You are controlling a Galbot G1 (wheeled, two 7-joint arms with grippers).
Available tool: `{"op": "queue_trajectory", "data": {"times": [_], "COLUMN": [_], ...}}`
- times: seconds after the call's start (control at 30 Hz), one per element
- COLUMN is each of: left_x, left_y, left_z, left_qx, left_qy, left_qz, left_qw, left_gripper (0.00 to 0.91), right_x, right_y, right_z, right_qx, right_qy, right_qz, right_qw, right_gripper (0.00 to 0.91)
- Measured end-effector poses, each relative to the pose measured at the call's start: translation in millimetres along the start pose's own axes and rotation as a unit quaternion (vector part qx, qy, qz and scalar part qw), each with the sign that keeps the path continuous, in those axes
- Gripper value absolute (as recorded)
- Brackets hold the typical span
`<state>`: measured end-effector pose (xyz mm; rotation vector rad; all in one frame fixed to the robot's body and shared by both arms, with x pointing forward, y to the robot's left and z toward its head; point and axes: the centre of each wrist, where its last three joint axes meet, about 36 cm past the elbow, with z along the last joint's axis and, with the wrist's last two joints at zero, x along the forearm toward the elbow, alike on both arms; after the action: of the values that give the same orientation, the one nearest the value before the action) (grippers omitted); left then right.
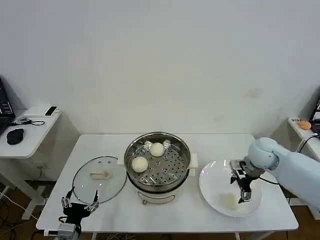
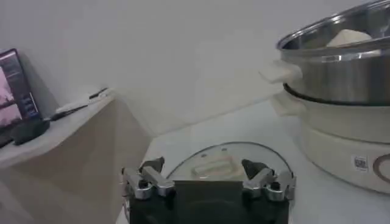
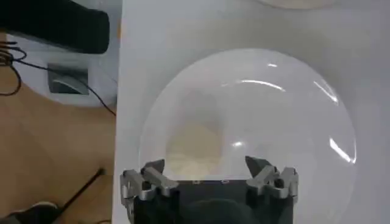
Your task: Take steamed baozi put them in steamer then cover it.
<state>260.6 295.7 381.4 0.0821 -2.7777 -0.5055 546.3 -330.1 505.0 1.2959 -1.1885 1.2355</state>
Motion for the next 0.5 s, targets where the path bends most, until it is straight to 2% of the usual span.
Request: {"op": "queue_trajectory", "data": {"times": [0.5], "left_x": [-1.3], "left_y": [-1.5], "left_z": [6.1], "left_qx": [-0.001], "left_qy": [0.008], "left_qz": [0.0], "left_qw": [1.0], "left_gripper": [0.907], "right_x": [-25.0], "right_y": [2.6], "right_z": [-2.8], "right_qx": [0.0], "right_qy": [0.005], "right_qz": [-0.014], "right_qw": [1.0], "right_gripper": [0.907]}}
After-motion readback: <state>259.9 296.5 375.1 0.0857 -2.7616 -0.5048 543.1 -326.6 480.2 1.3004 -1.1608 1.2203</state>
